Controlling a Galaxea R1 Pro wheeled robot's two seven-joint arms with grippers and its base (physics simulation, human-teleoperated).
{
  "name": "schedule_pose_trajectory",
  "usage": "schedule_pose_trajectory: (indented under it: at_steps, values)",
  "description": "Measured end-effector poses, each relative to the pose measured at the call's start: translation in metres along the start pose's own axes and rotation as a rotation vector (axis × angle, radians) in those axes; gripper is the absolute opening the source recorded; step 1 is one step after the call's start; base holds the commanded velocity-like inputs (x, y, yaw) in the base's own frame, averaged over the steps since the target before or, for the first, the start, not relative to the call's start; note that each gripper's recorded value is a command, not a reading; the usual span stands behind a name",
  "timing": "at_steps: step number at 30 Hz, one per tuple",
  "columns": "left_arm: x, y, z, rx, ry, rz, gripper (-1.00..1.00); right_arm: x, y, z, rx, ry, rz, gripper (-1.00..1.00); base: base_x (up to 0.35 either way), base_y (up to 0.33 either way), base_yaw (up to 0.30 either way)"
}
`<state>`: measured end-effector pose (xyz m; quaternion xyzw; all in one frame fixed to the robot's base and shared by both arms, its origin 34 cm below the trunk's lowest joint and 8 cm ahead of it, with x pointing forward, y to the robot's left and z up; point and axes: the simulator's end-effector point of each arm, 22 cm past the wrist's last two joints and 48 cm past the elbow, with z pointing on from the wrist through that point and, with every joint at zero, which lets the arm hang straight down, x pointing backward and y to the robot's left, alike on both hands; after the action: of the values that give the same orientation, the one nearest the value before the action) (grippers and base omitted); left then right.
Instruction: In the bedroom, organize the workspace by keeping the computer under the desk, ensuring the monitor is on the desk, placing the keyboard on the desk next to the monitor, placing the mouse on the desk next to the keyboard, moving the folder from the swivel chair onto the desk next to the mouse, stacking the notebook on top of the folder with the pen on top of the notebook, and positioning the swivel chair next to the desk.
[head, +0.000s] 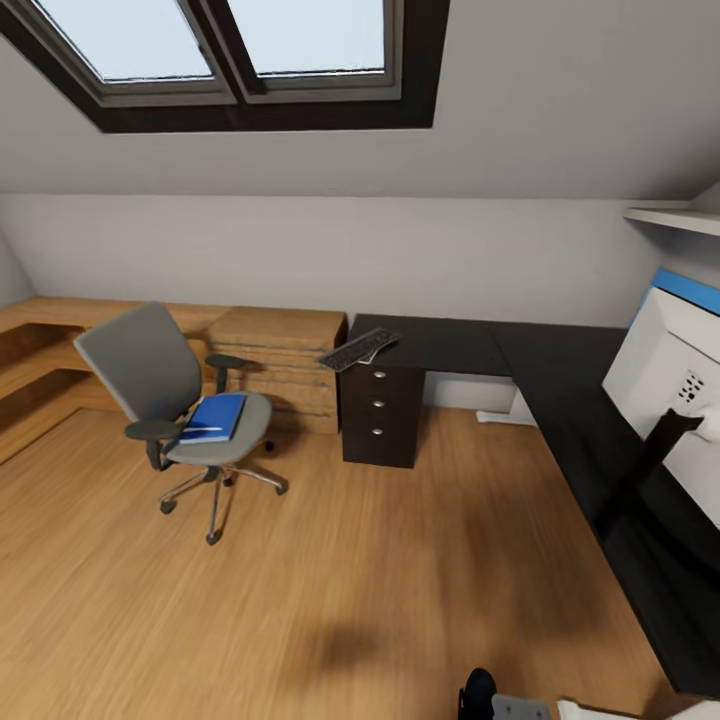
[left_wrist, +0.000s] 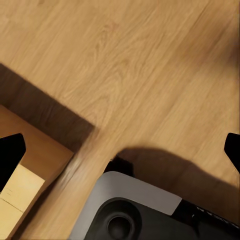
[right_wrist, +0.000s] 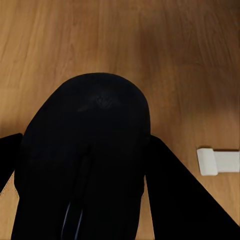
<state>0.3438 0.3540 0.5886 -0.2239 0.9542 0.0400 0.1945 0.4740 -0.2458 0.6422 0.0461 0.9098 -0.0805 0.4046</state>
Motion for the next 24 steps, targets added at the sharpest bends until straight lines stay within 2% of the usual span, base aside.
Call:
schedule_pose_trajectory:
  at_steps: [24]
  values:
    - [0.0004, -0.0007, 0.0000, 0.001, 0.001, 0.000, 1.00, -0.0004, 0.0001, 0.0001, 0.000, -0.001, 0.000, -1.00, 0.328, 0.000, 0.000]
